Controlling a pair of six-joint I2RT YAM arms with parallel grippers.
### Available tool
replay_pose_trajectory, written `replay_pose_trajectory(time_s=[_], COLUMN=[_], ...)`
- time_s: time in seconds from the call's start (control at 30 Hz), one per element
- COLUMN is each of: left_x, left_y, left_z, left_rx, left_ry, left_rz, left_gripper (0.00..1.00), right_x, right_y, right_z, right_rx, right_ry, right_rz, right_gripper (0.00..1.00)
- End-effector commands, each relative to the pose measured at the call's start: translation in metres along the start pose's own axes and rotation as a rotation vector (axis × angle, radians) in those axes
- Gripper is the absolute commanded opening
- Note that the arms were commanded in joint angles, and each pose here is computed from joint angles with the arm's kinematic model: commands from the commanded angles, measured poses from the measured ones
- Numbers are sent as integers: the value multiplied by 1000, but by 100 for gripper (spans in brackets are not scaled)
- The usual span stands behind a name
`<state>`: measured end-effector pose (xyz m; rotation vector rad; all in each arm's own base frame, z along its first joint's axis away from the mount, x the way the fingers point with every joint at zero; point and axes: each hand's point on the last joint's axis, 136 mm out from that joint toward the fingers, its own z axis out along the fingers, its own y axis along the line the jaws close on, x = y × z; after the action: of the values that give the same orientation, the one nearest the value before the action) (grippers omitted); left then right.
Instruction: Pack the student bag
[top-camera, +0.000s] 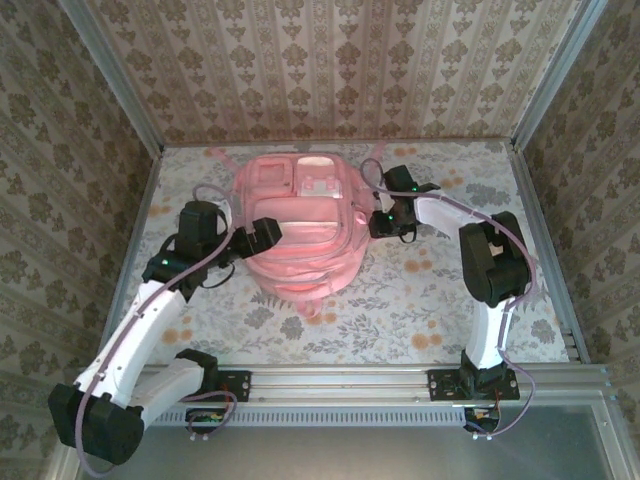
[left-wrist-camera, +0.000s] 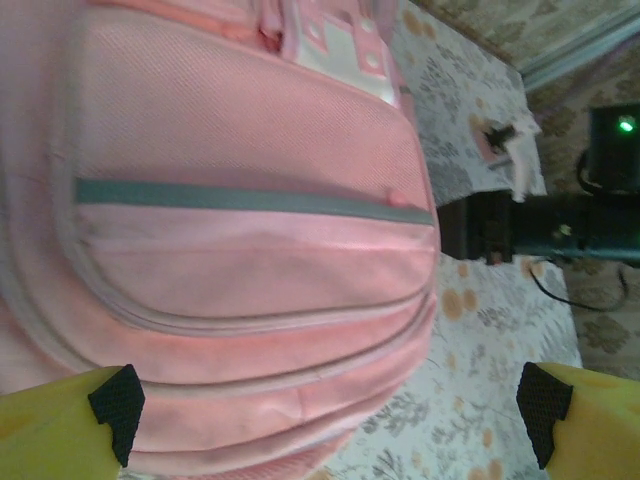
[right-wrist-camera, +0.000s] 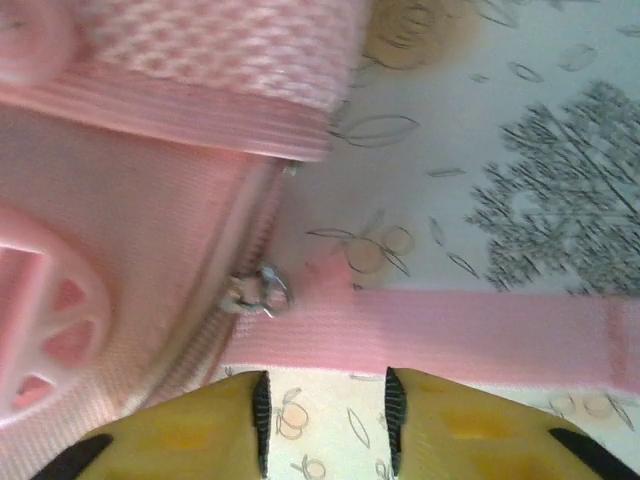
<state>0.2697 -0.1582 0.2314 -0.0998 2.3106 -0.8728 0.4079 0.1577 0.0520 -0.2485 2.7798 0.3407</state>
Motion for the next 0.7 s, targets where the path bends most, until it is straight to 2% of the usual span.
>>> replay_pose_trajectory(time_s=[0.0, 0.03, 0.1, 0.2, 0.27, 0.33, 0.4, 0.5, 0.57, 0.67], left_x=[-32, -40, -56, -76, -89, -97, -102, -98, -93, -79], left_y=[6, 15, 26, 29, 39, 57, 78, 104, 130, 173], left_z=[-18, -23, -35, -41, -39, -39, -40, -30, -19, 1], left_rx=[-90, -156, -255, -302, -349, -441, -543, -616, -680, -725], left_ry=[-94, -121, -186, -291, -387, -457, -518, -530, -509, -460], left_rz=[97, 103, 141, 289, 378, 406, 424, 526, 526, 459], left_gripper=[100, 100, 100, 100, 100, 100, 100, 100, 100, 100], right_x=[-1, -1, -9, -17, -20, -21, -18, -11, -7, 6], right_y=[1, 0, 5, 13, 17, 18, 8, -22, -35, -50], right_z=[-33, -42, -65, -106, -143, -182, -216, -257, -259, -238], right_rx=[25, 31, 23, -10, -28, -22, 41, 216, 317, 412], right_ry=[-58, -82, -174, -335, -491, -632, -755, -927, -1011, -1096], right_rz=[-28, -30, -31, -30, -29, -49, -35, -1, -70, -178], right_gripper=[65, 73, 99, 100, 100, 100, 100, 100, 100, 100])
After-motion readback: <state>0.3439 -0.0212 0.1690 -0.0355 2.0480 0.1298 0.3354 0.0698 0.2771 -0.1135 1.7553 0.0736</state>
